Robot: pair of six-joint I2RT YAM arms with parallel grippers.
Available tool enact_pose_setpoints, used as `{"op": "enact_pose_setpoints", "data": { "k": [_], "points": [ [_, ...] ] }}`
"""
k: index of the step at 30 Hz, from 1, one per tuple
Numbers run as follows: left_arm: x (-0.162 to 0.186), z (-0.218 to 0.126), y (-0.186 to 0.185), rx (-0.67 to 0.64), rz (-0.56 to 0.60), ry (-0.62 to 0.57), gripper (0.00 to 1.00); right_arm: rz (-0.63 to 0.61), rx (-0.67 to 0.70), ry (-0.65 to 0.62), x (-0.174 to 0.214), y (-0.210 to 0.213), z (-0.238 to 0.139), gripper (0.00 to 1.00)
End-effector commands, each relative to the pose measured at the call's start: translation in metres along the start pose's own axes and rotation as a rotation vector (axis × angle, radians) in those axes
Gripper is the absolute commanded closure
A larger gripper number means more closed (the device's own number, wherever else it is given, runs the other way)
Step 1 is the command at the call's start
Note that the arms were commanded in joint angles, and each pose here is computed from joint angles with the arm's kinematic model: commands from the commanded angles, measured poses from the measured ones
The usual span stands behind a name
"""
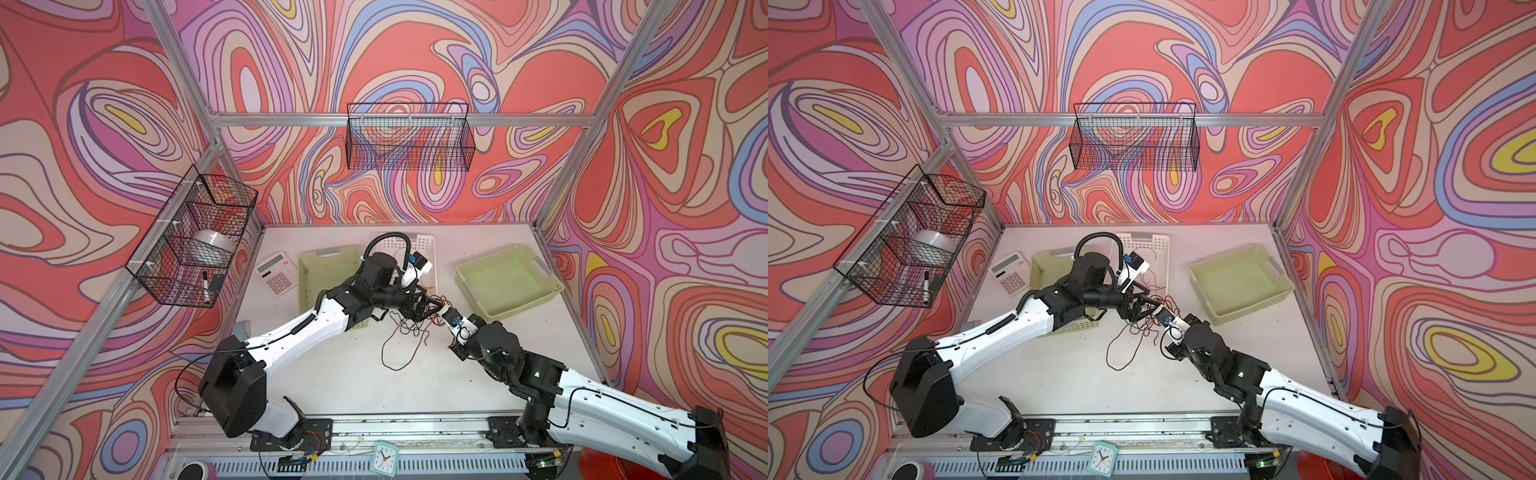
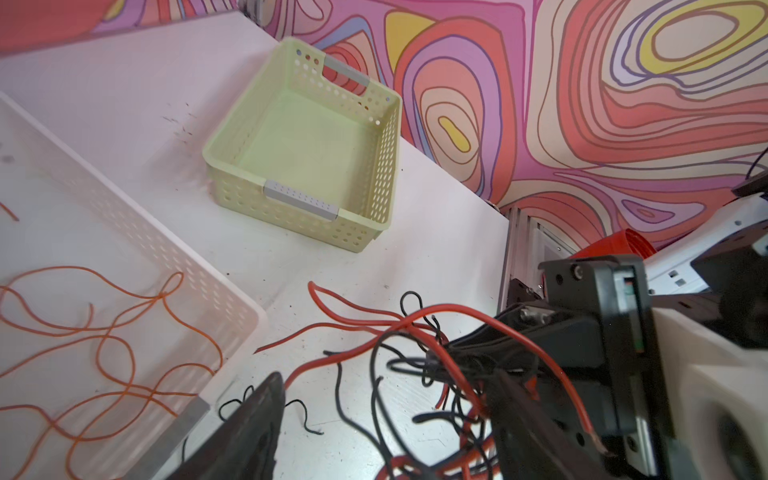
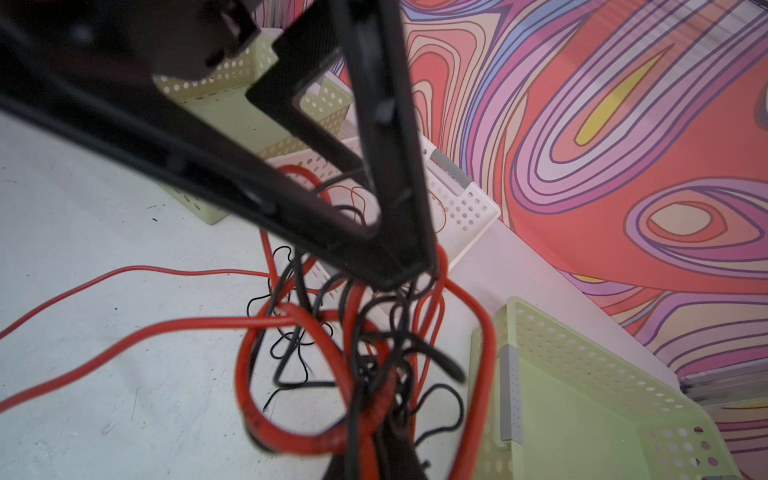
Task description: Untangle the cables
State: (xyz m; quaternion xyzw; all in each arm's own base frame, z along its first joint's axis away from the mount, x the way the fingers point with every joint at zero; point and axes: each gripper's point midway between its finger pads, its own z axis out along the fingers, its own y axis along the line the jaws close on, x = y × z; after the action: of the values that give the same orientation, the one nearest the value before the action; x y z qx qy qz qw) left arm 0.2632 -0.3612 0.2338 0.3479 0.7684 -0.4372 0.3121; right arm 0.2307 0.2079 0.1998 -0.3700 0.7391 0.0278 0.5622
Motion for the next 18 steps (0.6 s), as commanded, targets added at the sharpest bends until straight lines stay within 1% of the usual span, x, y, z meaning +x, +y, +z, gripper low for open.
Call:
{"op": "enact_pose_setpoints", "data": {
  "k": [1, 2, 5, 9, 13, 14, 15, 16, 18],
  "points": [
    [-0.017, 0.001, -0.024, 0.126, 0.004, -0.036, 0.43, 0.015, 0.028, -0.07, -0.026, -0.01, -0.003, 1.0],
    [-0.015, 0.001, -0.025, 0.137, -0.005, -0.03, 0.56, 0.025, 0.047, -0.082, -0.028, -0.013, -0.004, 1.0],
    [-0.013, -0.004, -0.027, 0.133, 0.0, -0.039, 1.0, 0.071, 0.111, -0.102, -0.029, -0.026, -0.008, 1.0],
    [-0.017, -0.028, -0.025, 0.048, 0.053, -0.127, 1.0, 0.14, 0.171, -0.063, -0.013, -0.036, -0.012, 1.0],
    [-0.025, -0.06, -0.024, -0.012, 0.068, -0.207, 1.0, 0.254, 0.254, 0.035, 0.022, -0.044, -0.014, 1.0],
    [-0.026, -0.065, -0.026, -0.021, 0.077, -0.218, 1.0, 0.27, 0.251, 0.051, 0.025, -0.043, -0.015, 0.98],
    [-0.027, -0.069, -0.028, -0.024, 0.083, -0.223, 1.0, 0.298, 0.234, 0.052, 0.024, -0.041, -0.016, 0.94],
    [-0.027, -0.07, -0.031, -0.016, 0.085, -0.224, 1.0, 0.317, 0.208, 0.038, 0.02, -0.039, -0.017, 0.87],
    [-0.026, -0.07, -0.034, 0.004, 0.077, -0.222, 1.0, 0.362, 0.156, -0.001, 0.01, -0.034, -0.021, 0.65]
  ]
}}
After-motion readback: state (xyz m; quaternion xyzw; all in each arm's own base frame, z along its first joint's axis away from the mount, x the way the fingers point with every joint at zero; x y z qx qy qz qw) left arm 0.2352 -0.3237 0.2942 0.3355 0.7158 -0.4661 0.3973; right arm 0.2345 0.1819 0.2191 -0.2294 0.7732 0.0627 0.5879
